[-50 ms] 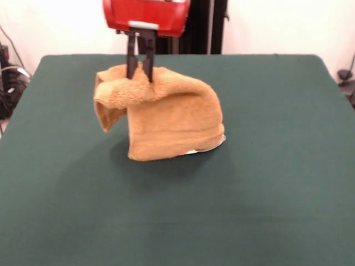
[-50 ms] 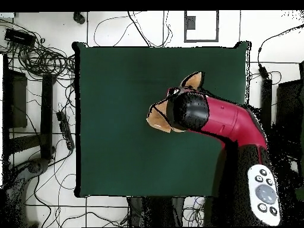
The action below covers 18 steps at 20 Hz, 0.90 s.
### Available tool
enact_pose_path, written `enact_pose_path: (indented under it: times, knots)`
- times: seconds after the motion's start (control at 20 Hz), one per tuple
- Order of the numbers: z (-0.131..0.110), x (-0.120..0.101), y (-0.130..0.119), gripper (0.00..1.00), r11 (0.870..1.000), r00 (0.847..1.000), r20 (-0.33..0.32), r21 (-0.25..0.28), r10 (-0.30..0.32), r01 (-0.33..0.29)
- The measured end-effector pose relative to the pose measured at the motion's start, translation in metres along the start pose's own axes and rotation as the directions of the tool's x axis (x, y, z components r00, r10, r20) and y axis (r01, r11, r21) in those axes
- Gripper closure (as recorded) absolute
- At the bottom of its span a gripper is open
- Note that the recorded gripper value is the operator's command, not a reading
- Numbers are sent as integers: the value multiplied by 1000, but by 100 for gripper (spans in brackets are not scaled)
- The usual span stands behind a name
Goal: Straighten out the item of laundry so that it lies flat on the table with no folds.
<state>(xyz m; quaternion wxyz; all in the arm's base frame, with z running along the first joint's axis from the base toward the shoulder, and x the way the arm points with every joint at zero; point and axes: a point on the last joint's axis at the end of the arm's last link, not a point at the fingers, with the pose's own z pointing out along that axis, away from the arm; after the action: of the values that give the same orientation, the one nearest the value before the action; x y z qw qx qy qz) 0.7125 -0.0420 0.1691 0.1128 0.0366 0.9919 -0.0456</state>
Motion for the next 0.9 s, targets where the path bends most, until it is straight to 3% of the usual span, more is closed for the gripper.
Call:
enact_pose_path:
  times: [0.35, 0.9]
  knots:
    - [-28, -44, -3, 100, 999, 999, -22, 0, -45, 45]
    - [-61, -85, 3, 100, 998, 998, -11, -20, -64, 64]
